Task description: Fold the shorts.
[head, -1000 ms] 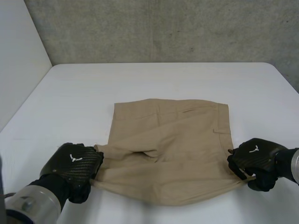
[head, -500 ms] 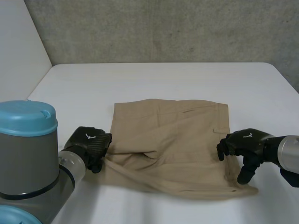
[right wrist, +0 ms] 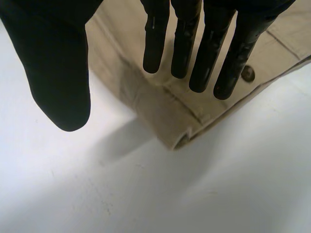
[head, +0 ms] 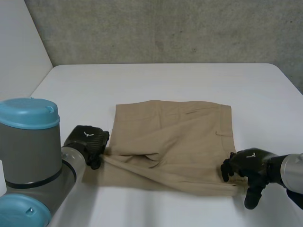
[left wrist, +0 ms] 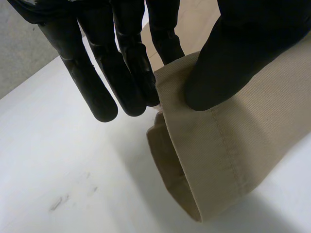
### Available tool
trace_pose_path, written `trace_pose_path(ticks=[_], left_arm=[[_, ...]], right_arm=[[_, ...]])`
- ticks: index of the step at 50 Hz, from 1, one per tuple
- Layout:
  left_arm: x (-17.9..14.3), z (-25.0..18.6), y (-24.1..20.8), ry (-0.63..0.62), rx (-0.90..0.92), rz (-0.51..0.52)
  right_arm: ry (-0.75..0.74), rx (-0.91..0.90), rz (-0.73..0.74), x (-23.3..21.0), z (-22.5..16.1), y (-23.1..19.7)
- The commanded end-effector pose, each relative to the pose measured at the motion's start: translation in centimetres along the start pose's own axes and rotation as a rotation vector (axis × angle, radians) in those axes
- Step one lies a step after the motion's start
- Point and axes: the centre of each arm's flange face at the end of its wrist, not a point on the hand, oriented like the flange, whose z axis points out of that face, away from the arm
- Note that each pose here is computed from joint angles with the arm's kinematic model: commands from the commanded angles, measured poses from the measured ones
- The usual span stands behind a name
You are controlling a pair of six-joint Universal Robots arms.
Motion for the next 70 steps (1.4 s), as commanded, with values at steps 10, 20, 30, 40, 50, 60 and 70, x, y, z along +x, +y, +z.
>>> trace_pose_path(ticks=[10,20,30,40,50,60,70], left_arm=[[-0.2,1.4,-0.1,-0.006,-0.008,-0.004],[-2.7,4.5,-6.7,-0.092,0.191,-0.044],[-9.0,2.9,-22.6,-0.371,0.816,-0.093],[-14.8,-7.9,-31.5,-0.677,1.380,-0.251],[-11.8,-1.3,-24.4,-0.561,1.060,-0.193],[-7.0,5.5,-10.6,-0.399,0.617,-0.142],[-2.5,8.4,-0.6,-0.277,0.288,-0.067]], right_arm=[[0.213,0.155,-0.153,2.2,2.1,-1.2],[0.336,0.305,-0.376,1.4,3.4,-8.2],[0.672,0.753,-0.442,6.3,1.3,-20.3],[1.045,1.389,-0.355,8.2,-9.3,-28.4],[0.881,1.201,-0.363,7.0,-4.1,-25.0],[0.551,0.859,-0.368,3.4,7.2,-16.7],[0.318,0.508,-0.280,0.0,13.2,-8.6]])
